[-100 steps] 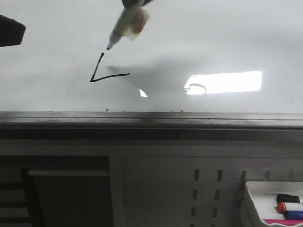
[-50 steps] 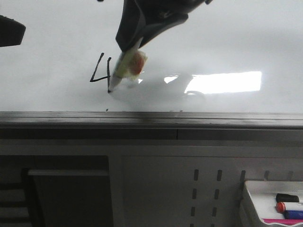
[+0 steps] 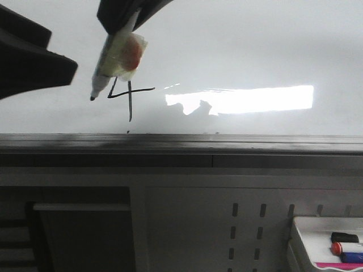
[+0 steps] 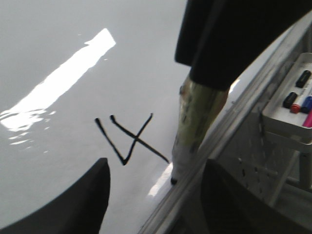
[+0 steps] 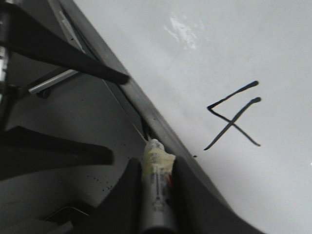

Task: Write number 4 on whiteboard

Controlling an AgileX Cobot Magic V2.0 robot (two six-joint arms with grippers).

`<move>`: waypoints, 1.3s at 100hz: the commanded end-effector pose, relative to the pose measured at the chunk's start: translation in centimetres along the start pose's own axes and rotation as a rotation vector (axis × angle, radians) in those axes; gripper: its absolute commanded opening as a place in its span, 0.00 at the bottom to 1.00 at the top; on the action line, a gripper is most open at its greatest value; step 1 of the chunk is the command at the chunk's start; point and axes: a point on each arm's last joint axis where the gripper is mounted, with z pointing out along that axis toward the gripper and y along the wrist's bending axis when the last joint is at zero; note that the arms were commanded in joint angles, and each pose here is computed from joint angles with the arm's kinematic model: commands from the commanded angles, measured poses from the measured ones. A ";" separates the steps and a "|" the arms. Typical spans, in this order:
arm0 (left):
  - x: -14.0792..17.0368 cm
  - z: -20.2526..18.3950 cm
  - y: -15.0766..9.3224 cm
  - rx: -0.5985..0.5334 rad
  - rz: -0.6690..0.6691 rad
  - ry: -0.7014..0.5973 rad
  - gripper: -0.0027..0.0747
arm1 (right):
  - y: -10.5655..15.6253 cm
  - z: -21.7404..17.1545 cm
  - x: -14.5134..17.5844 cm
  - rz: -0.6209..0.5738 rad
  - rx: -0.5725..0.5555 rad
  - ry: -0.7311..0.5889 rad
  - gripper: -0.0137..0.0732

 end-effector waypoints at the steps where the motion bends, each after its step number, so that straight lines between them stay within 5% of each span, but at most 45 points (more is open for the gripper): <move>1: -1.3 0.8 -0.1 0.036 -0.022 -0.098 0.53 | 0.6 -2.2 -1.9 -0.033 -0.004 -0.104 0.08; 32: -0.8 1.5 -0.4 0.067 -0.015 -0.088 0.52 | 1.6 -2.3 -2.0 -0.052 -0.031 -0.095 0.08; 41: -0.8 1.5 -0.4 0.069 -0.010 -0.087 0.41 | 1.7 -2.3 -2.0 -0.042 -0.038 -0.098 0.08; 61: -0.8 1.5 -0.4 0.073 0.000 -0.087 0.01 | 1.7 -2.4 -2.1 -0.033 -0.044 -0.106 0.08; 88: -0.8 1.5 -0.4 0.073 0.000 -0.087 0.01 | 1.7 -2.4 -2.3 -0.022 -0.048 -0.129 0.09; 95: -0.8 1.5 -0.4 0.073 0.000 -0.087 0.01 | 1.8 -2.5 -2.4 -0.015 -0.051 -0.138 0.16; 109: -0.7 1.6 -0.2 0.048 -0.052 -0.075 0.01 | 1.6 -2.7 -2.7 -0.014 -0.041 -0.177 0.49; 117: -0.4 1.6 0.6 -0.032 -0.231 -0.044 0.01 | 1.1 -3.6 -3.1 -0.007 -0.021 -0.230 0.61; 130: 0.4 1.5 2.3 -0.185 -0.582 0.049 0.01 | 0.3 -5.5 -3.6 0.000 0.013 -0.307 0.61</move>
